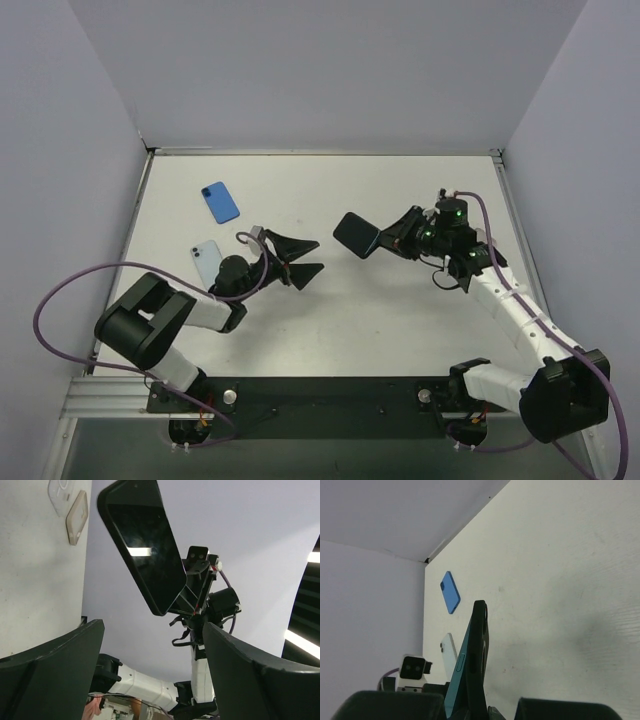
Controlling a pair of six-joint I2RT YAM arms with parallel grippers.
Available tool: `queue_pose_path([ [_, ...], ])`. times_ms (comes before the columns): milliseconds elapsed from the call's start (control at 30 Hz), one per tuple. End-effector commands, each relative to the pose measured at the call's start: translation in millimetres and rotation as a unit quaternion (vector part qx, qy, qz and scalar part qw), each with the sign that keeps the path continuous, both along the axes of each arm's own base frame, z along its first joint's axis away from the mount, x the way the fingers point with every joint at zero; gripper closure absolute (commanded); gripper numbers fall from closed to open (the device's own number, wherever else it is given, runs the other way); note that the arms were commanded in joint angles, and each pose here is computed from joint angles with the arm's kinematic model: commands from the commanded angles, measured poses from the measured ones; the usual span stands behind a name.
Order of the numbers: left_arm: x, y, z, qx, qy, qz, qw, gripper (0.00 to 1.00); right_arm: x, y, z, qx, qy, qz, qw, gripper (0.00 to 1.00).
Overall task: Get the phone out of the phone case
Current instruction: Remove the phone case from the phone.
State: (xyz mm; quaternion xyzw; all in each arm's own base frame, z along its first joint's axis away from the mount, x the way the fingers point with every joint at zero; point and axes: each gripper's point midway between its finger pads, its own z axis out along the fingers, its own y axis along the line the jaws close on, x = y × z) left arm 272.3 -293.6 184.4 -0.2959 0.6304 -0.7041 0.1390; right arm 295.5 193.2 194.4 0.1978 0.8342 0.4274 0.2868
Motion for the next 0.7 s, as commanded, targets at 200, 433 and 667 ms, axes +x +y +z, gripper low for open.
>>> queue_pose_path([
  [200,-3.8,-12.7,12.8,0.143,-0.089,-0.038,0.985,0.06,-17.9,-26.4,-14.1,-0.361,-0.075,0.059,0.928,1.00],
  [433,5.0,-11.1,7.9,0.272,-0.070,-0.043,0.959,0.03,-32.9,-34.3,-52.0,-0.468,-0.076,0.078,0.877,1.00],
  [667,-6.3,-26.4,-30.4,0.290,-0.024,-0.098,0.952,0.03,-43.5,-18.9,-79.8,-0.495,-0.074,0.110,0.859,1.00],
])
